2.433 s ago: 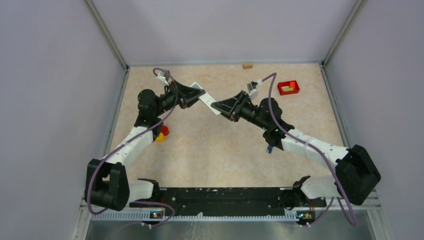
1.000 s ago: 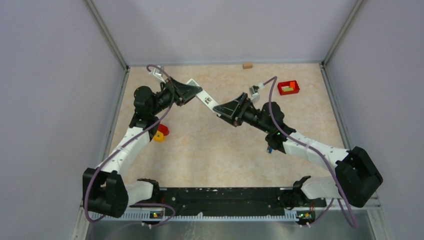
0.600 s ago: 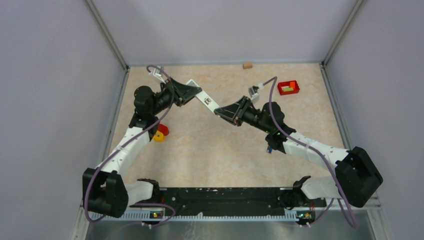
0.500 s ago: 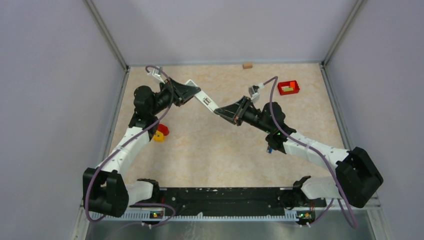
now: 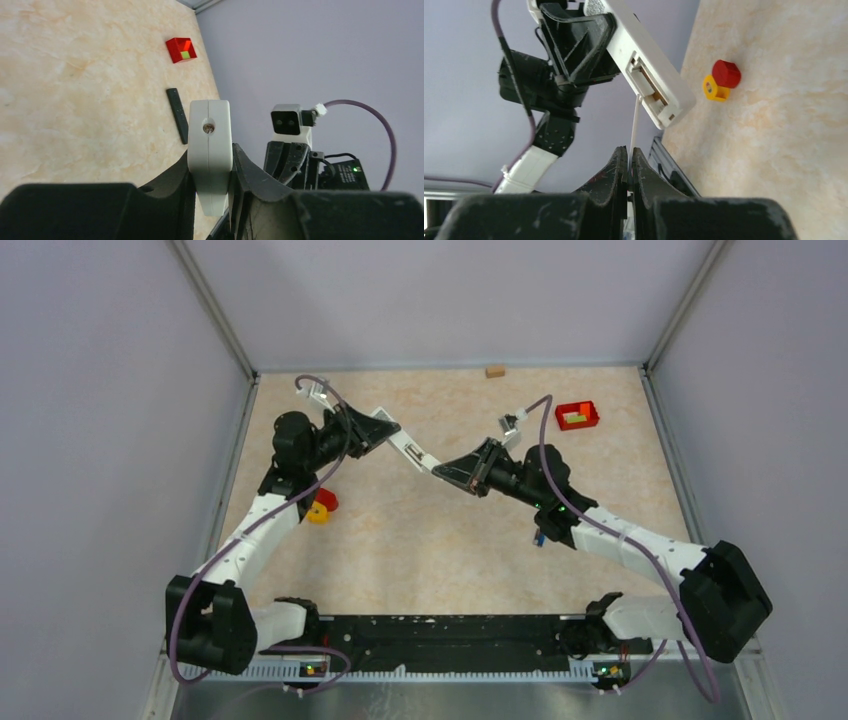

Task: Load the batteries into the remote control
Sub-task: Remove the battery cover from the remote control, then place the battery cover at the center of the board, then pick up the battery from the center of the board.

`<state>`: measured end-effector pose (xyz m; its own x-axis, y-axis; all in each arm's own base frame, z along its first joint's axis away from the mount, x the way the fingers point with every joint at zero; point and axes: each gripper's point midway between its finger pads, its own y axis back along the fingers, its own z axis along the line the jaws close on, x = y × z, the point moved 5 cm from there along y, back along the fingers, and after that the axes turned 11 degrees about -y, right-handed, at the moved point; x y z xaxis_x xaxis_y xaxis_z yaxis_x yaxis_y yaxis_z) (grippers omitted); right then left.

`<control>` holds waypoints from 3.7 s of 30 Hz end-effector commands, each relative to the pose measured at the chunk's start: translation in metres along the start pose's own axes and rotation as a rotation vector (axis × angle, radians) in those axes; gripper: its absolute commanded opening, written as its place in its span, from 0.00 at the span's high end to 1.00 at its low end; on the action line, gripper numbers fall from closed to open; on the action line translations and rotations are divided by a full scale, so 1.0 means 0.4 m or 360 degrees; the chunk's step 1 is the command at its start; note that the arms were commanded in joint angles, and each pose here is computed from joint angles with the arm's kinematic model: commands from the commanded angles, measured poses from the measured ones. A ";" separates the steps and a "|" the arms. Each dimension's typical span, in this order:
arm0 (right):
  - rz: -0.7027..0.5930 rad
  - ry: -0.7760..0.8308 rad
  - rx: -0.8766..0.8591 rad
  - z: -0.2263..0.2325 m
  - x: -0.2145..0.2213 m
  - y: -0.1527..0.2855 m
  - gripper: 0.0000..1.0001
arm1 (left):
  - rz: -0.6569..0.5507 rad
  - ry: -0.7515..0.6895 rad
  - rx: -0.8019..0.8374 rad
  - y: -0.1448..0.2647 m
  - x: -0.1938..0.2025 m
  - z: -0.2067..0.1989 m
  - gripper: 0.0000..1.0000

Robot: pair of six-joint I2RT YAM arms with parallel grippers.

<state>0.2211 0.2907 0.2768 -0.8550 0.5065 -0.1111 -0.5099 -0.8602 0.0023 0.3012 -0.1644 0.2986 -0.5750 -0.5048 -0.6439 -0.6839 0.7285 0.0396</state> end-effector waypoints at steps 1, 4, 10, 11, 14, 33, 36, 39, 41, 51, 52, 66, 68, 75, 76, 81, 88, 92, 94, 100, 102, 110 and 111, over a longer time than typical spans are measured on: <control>-0.0052 0.0302 0.0212 -0.007 -0.021 0.023 1.00 | -0.0024 -0.0154 -0.0165 0.006 0.003 0.044 1.00; -0.0050 0.0340 0.0503 -0.101 -0.026 0.042 1.00 | -0.0043 -0.0171 -0.0304 0.017 0.016 0.085 1.00; 0.0118 0.0228 0.0881 -0.298 -0.011 0.076 1.00 | -0.0060 -0.0210 -0.0459 0.038 0.023 0.118 1.00; 0.0136 0.0211 0.0933 -0.329 -0.010 0.082 1.00 | -0.0061 -0.0219 -0.0460 0.040 0.023 0.117 1.00; 0.0169 0.0156 0.1073 -0.400 -0.008 0.104 1.00 | -0.0052 -0.0232 -0.0471 0.045 0.026 0.118 1.00; 0.0089 0.0357 0.1566 -0.500 -0.048 0.189 0.56 | 0.0003 -0.0227 -0.0336 0.039 0.041 0.098 1.00; 0.0020 0.0420 0.1600 -0.473 -0.067 0.203 0.49 | 0.0018 -0.0231 -0.0306 0.039 0.044 0.094 1.00; -0.0081 0.0488 0.1629 -0.440 -0.095 0.224 0.48 | 0.0043 -0.0255 -0.0211 0.036 0.049 0.077 1.00; -0.0174 0.0541 0.1677 -0.420 -0.119 0.246 0.48 | 0.0073 -0.0310 -0.0043 0.033 0.054 0.046 1.00; -0.0687 0.0659 0.1926 -0.366 -0.217 0.394 0.61 | 0.0238 -0.0428 0.0560 0.022 0.085 -0.077 1.00; -0.0702 0.0645 0.1939 -0.366 -0.220 0.407 0.61 | 0.0248 -0.0424 0.0590 0.022 0.087 -0.081 1.00; -0.0601 0.0504 0.2192 -0.475 -0.200 0.464 0.82 | 0.0261 -0.0413 0.0589 0.020 0.091 -0.080 1.00; -0.0574 0.0487 0.2205 -0.489 -0.196 0.464 0.83 | 0.0266 -0.0412 0.0577 0.019 0.092 -0.078 1.00; -0.0464 0.0388 0.2131 -0.534 -0.170 0.450 0.80 | 0.0273 -0.0407 0.0563 0.018 0.094 -0.074 1.00; -0.0455 0.0377 0.2128 -0.538 -0.169 0.449 0.80 | 0.0274 -0.0406 0.0562 0.018 0.095 -0.073 1.00; -0.0445 0.0363 0.2124 -0.548 -0.170 0.443 0.79 | 0.0277 -0.0409 0.0561 0.017 0.094 -0.074 1.00; -0.0423 0.0357 0.2155 -0.565 -0.166 0.449 0.79 | 0.0279 -0.0401 0.0549 0.016 0.096 -0.068 1.00; -0.0390 0.0354 0.2157 -0.573 -0.164 0.444 0.79 | 0.0285 -0.0400 0.0543 0.016 0.098 -0.066 1.00; -0.0362 0.0352 0.2160 -0.577 -0.162 0.441 0.79 | 0.0283 -0.0401 0.0540 0.016 0.098 -0.065 1.00; -0.0295 0.0358 0.2211 -0.589 -0.160 0.442 0.80 | 0.0287 -0.0395 0.0527 0.016 0.100 -0.063 1.00; -0.0285 0.0384 0.2238 -0.589 -0.163 0.446 0.84 | 0.0288 -0.0392 0.0516 0.015 0.100 -0.060 1.00; -0.0241 0.0480 0.2350 -0.576 -0.178 0.465 0.80 | 0.0293 -0.0377 0.0480 0.009 0.099 -0.051 1.00; -0.0233 0.0478 0.2349 -0.575 -0.176 0.466 0.78 | 0.0294 -0.0374 0.0477 0.008 0.100 -0.050 1.00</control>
<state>0.2166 0.0944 0.0618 -0.8015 0.4386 -0.4065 -0.4322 0.0449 0.9007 0.2641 -0.1905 0.2795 -0.5804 -0.2533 -0.7739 -0.3926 0.9197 -0.0066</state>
